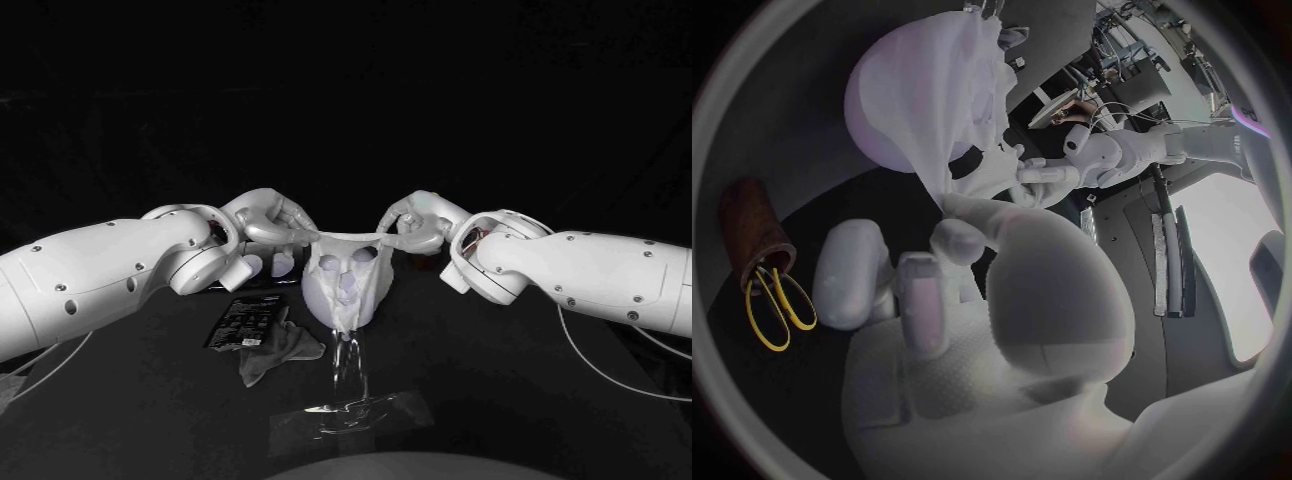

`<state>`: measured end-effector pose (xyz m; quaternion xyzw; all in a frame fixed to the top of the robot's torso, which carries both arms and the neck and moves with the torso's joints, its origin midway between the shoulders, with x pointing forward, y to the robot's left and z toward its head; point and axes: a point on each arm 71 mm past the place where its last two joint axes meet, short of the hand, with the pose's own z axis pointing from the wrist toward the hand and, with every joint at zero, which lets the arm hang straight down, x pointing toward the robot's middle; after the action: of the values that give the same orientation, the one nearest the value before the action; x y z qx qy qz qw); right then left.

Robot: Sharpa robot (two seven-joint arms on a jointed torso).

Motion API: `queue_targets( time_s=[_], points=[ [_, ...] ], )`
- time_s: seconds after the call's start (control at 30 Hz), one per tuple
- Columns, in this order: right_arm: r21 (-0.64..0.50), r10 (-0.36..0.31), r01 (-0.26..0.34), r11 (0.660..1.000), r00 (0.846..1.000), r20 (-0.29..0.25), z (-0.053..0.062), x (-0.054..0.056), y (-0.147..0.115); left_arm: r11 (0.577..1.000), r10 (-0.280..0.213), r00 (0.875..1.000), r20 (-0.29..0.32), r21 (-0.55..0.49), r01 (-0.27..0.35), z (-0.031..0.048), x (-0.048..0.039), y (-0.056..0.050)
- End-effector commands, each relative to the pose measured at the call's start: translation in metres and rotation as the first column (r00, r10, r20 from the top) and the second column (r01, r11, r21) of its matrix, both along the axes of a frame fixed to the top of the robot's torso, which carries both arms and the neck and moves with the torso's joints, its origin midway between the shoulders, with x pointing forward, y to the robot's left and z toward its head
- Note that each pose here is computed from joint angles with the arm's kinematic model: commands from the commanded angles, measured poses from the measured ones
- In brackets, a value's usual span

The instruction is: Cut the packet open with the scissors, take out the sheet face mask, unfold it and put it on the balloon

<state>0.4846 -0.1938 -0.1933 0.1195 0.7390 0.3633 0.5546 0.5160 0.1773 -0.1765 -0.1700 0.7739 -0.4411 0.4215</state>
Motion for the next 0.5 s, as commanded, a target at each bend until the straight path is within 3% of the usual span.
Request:
queue_targets(
  time_s=[0.03,0.5],
  points=[
    [-0.032,0.018,-0.018,0.999,1.0,-0.006,-0.001,0.003,0.001,1.0,-0.013,1.0,-0.004,0.014,0.013,0.0015,0.0024,-0.002],
    [-0.094,0.032,-0.037,0.995,0.998,-0.06,-0.006,0.012,0.005,0.998,0.0,1.0,-0.019,0.058,0.001,-0.0003,0.0142,-0.007]
  ],
)
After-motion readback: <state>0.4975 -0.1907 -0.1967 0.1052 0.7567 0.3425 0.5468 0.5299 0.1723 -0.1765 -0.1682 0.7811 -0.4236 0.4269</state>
